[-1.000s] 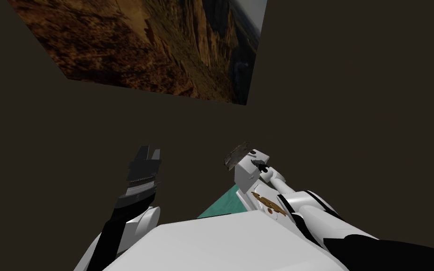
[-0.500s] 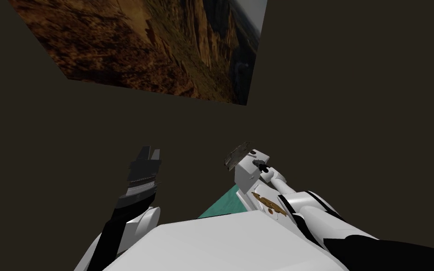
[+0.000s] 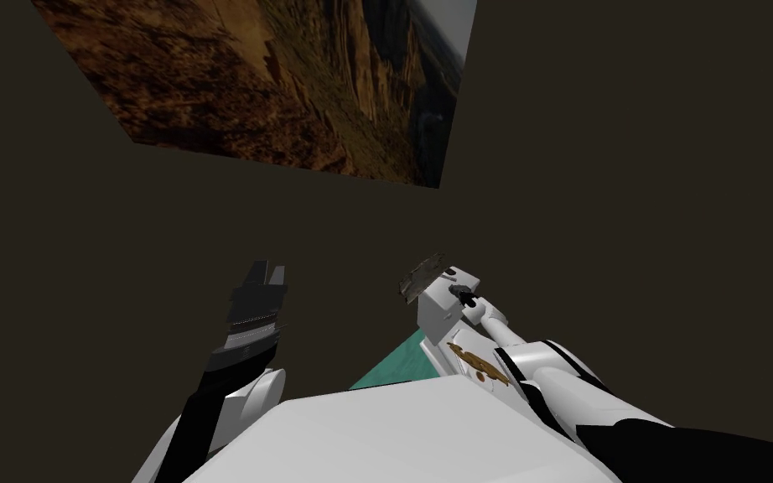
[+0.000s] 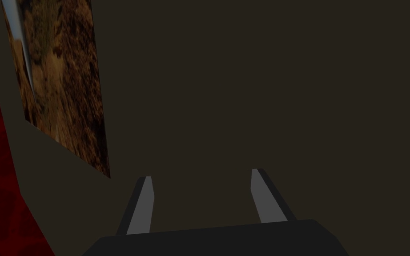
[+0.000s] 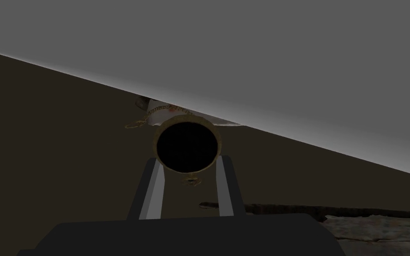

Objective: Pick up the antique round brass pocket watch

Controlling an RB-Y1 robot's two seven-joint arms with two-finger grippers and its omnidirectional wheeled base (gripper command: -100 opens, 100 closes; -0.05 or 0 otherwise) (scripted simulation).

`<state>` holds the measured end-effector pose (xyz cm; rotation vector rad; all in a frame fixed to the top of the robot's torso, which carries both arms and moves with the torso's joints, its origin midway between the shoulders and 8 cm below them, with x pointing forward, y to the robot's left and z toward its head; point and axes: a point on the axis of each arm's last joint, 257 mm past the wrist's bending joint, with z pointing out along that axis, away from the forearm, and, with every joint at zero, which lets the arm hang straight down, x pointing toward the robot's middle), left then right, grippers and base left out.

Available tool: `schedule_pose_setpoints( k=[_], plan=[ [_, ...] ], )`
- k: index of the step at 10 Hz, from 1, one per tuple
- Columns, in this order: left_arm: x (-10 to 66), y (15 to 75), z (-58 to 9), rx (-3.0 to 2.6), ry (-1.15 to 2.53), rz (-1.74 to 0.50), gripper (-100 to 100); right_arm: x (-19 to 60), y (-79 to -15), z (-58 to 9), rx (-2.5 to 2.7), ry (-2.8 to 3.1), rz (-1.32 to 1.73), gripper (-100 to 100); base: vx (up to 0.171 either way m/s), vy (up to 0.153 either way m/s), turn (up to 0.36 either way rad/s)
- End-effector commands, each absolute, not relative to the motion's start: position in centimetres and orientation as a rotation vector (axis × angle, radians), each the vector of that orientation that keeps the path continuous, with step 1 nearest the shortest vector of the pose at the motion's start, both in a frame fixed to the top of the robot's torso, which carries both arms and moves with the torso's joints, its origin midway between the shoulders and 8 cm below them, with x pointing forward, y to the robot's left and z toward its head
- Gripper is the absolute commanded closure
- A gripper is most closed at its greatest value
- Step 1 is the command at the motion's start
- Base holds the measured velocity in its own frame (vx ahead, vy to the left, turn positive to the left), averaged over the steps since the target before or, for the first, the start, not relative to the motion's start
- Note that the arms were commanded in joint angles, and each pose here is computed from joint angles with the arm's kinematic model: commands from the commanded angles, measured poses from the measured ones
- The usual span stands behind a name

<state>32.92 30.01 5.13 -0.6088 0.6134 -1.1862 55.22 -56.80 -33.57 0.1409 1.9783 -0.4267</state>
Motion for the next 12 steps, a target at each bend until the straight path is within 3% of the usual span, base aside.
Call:
schedule_pose_setpoints(
  k=[1,12],
  plan=[
    [32.9,30.0,5.1,-0.609,0.613,-1.186,0,55.6,-56.0,-34.1,0.154,1.996,-0.424,100,-0.059,-0.056,0.047],
    [32.9,30.0,5.1,-0.609,0.613,-1.186,0,57.2,-53.5,-34.5,0.183,2.018,-0.45,100,-0.044,-0.04,0.034]
  ],
)
